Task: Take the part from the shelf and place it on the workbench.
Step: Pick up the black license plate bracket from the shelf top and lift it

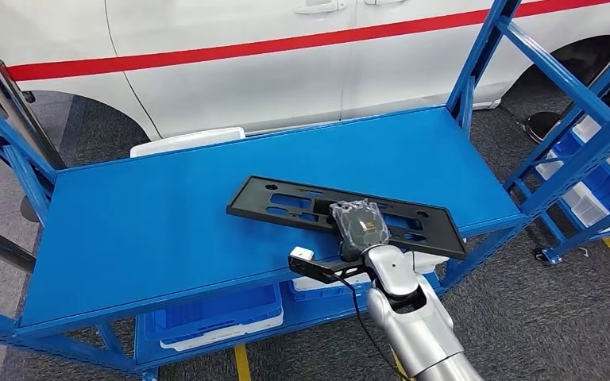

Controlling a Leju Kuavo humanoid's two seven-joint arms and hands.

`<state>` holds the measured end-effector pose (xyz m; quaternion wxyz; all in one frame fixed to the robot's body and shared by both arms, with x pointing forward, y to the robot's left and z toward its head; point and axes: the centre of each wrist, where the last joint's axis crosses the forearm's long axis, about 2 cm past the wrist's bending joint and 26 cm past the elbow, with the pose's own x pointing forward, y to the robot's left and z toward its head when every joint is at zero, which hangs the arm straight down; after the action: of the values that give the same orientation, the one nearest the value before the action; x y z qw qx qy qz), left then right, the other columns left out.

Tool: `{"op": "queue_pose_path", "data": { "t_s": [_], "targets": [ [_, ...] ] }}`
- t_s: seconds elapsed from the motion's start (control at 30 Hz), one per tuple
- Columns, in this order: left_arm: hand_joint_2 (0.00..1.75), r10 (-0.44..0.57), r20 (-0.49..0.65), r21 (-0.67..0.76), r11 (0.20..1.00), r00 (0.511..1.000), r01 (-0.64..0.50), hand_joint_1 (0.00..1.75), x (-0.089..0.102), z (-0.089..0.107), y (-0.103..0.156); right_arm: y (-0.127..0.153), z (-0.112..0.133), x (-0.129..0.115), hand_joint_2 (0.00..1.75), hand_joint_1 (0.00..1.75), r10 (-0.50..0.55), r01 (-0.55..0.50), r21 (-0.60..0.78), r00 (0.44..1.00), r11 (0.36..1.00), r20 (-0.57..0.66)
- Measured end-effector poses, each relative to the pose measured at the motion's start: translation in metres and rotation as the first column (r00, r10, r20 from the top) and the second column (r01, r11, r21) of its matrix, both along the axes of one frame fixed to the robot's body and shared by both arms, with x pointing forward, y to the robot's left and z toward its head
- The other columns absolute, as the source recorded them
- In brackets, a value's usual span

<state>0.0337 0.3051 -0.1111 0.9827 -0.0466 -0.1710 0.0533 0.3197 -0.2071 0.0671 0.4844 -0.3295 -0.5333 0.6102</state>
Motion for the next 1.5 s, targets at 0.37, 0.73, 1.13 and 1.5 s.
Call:
{"op": "queue_pose_path", "data": {
  "t_s": [0.37,0.73,1.13,1.5],
  "targets": [
    [1.75,0.013,-0.164,0.026,1.0,0.986,-0.009,0.0,0.001,0.0,-0.003,-0.006,0.034,-0.004,1.75,1.75,0.024,-0.046,0.07,0.958,0.996,0.284],
    [1.75,-0.025,-0.25,0.035,0.999,0.968,0.035,0.0,0.001,0.0,-0.006,-0.007,0.097,-0.02,1.75,1.75,0.046,-0.126,0.103,0.822,0.987,0.567],
    [1.75,-0.194,-0.307,0.04,0.975,0.932,0.216,0.0,0.006,0.0,-0.022,-0.019,0.11,-0.042,1.75,1.75,0.062,-0.153,0.094,0.779,0.984,0.624],
    [1.75,-0.368,-0.317,0.037,0.916,0.874,0.4,0.0,0.011,0.001,-0.037,-0.019,0.114,-0.057,1.75,1.75,0.065,-0.16,0.093,0.77,0.983,0.634]
  ]
}}
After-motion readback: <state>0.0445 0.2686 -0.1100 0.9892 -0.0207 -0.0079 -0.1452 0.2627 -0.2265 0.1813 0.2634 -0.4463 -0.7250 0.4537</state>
